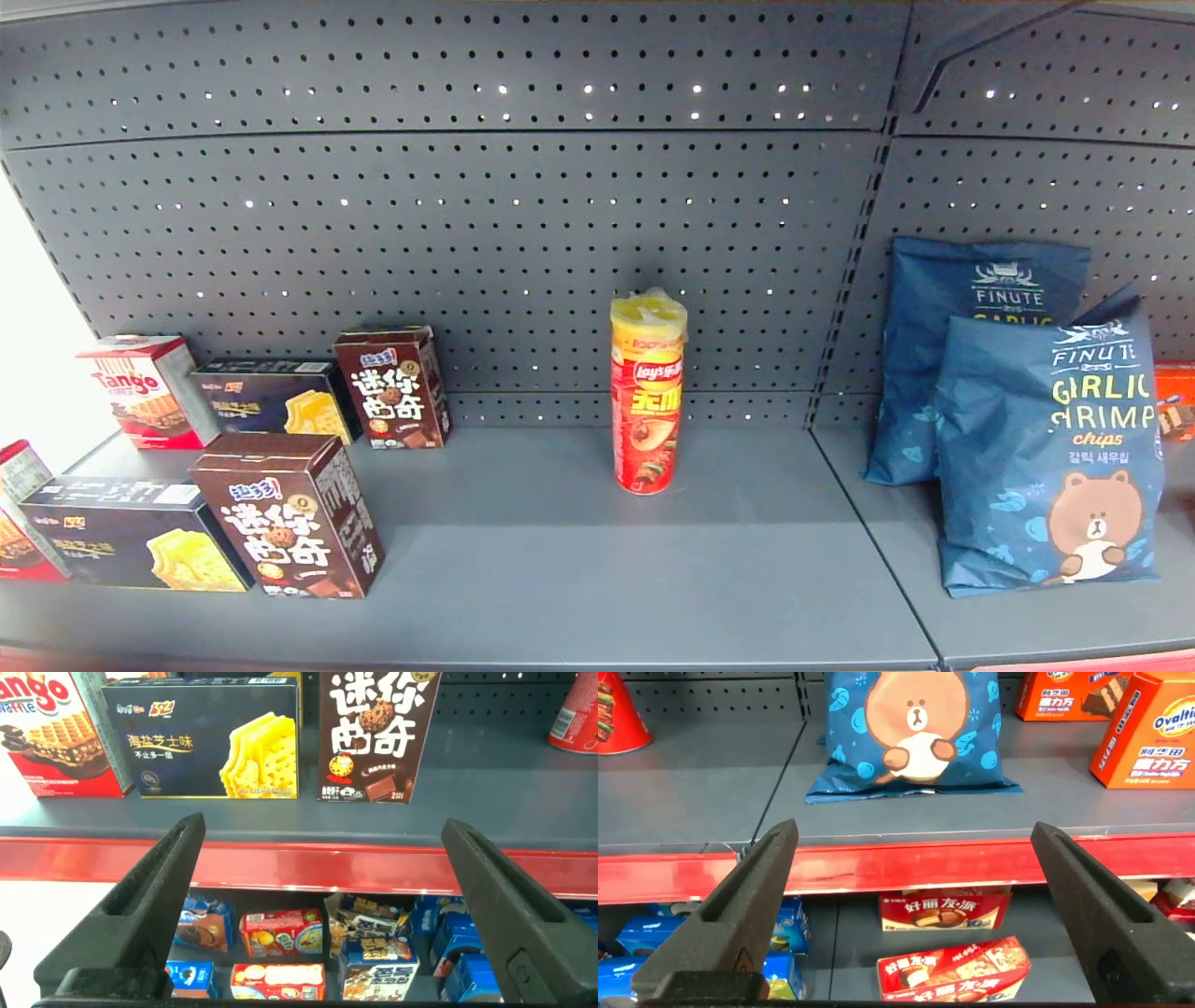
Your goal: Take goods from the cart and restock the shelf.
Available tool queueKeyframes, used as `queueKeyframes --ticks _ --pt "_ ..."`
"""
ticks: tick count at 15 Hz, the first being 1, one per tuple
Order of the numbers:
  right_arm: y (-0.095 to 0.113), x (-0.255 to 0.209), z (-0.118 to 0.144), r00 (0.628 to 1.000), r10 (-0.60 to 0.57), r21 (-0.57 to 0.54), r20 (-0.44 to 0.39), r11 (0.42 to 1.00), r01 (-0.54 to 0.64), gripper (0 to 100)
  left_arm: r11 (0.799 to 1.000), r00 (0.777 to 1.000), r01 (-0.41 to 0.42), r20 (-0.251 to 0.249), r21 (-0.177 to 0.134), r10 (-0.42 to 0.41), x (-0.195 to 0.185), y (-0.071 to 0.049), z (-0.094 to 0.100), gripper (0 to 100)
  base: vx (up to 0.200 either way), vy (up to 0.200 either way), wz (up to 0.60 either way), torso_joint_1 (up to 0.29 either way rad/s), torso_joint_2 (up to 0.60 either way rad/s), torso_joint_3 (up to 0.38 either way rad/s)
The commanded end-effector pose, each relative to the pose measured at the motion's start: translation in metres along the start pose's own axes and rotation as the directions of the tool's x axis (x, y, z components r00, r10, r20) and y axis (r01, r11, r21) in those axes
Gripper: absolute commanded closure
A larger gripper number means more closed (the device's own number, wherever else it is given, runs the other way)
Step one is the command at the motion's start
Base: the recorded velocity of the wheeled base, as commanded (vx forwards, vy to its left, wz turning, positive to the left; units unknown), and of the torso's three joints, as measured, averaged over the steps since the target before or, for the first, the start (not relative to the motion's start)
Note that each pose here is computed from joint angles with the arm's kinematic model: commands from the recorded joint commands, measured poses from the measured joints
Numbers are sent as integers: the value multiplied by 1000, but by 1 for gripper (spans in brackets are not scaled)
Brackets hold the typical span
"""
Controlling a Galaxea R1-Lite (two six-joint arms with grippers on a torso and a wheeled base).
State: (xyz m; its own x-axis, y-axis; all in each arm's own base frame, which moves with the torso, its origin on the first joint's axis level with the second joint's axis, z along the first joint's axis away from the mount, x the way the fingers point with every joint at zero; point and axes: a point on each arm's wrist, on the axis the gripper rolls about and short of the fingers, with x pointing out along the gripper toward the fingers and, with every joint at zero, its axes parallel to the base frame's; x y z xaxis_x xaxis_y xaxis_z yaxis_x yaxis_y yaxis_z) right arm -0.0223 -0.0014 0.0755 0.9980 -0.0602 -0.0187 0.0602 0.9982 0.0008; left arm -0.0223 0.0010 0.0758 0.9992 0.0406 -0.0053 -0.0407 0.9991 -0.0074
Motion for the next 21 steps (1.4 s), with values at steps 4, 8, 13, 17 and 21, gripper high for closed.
queueKeyframes --ticks 4,8,13,17,21 --pt "0 0 0 1000 -1 1 0 1000 1 0 1000 1000 -1 1 0 1 0 0 0 0 0 0 600 5 6 7" --pt "0 0 0 1000 -1 1 -1 1000 1 0 1000 1000 -2 1 1 2 0 0 0 0 0 0 600 4 1 -2" --pt "0 0 0 1000 -1 1 -1 1000 1 0 1000 1000 -2 1 0 2 0 0 0 0 0 0 600 2 3 0" --pt "0 0 0 1000 -1 3 -1 1000 1 0 1000 1000 -2 1 0 2 0 0 0 0 0 0 600 2 2 -1" --pt "0 0 0 1000 -1 3 -1 1000 1 0 1000 1000 -2 1 0 2 0 0 0 0 0 0 600 -1 6 -5"
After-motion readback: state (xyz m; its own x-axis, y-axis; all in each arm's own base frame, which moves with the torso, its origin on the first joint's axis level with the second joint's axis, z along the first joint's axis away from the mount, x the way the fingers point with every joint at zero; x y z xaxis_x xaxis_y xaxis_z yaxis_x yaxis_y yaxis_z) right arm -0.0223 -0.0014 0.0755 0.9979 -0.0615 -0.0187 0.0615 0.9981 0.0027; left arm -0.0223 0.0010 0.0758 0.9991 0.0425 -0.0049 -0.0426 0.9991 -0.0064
